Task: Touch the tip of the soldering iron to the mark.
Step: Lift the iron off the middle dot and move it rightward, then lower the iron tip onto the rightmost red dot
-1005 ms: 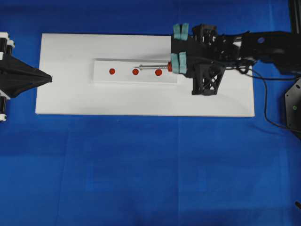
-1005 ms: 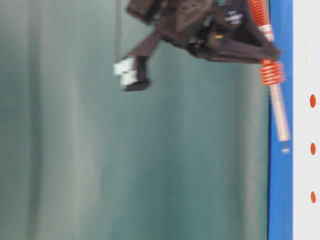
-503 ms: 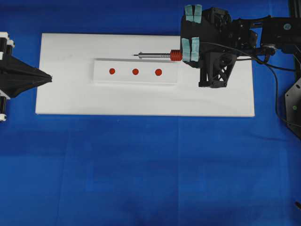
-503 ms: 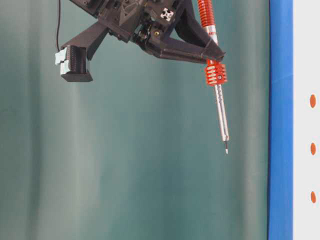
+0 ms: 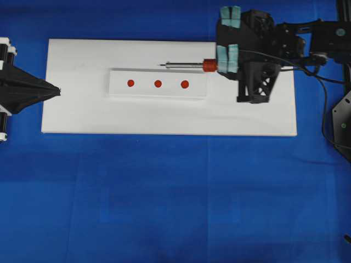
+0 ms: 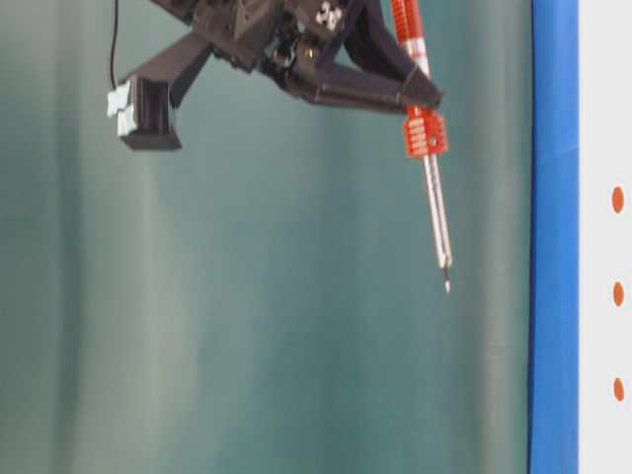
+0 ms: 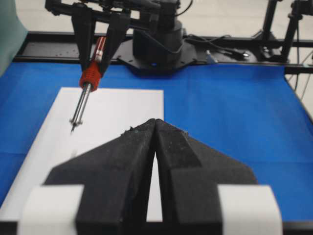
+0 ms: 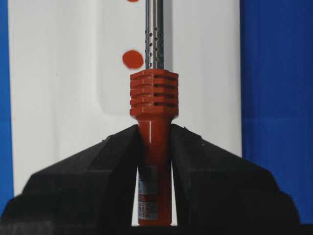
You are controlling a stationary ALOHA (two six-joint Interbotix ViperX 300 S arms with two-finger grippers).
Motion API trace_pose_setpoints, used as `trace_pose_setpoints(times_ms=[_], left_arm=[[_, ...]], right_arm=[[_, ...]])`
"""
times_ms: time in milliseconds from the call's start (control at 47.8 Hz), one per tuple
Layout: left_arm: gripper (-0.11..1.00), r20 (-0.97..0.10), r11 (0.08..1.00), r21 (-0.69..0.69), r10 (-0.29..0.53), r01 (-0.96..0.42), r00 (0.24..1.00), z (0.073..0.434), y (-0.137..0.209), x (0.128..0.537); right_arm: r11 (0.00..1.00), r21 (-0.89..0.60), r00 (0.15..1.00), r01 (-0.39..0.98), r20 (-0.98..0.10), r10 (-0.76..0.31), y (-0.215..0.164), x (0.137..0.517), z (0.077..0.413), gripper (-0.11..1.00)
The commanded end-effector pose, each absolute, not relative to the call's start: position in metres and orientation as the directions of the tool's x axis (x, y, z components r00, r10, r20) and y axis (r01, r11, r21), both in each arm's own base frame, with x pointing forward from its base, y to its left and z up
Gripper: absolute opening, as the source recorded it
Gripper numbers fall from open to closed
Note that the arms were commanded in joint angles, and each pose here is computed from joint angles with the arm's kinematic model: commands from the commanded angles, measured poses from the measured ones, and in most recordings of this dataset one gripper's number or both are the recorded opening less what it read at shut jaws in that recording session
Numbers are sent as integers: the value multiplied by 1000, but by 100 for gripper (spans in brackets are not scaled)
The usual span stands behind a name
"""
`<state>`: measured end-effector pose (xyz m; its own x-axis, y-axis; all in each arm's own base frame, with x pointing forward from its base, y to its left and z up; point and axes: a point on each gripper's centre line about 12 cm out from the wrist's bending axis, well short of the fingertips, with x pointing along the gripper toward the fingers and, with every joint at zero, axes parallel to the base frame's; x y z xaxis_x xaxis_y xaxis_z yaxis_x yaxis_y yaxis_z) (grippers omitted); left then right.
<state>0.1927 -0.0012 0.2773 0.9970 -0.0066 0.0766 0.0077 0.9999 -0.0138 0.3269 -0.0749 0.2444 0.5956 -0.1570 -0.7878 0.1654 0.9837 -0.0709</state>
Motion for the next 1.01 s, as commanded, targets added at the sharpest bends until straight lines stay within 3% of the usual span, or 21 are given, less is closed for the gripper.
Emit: trace_pose_setpoints(times_ms=[0,398,984], left_arm=[[0,93,1000,-15,-8,10,996,282,-2,194],[0,96,1000,-17,-8,10,995,282,-2,195],[0,95,1000,-17,-23,25,995,282,-5,195]], right_arm=[[983,-77,624,167,-763,-166,-73,319,257,6],[981,-74,580,182,-797,-168,-69,279,250,6],[979,-68,580,194,-797,-170,-70,277,249,6]])
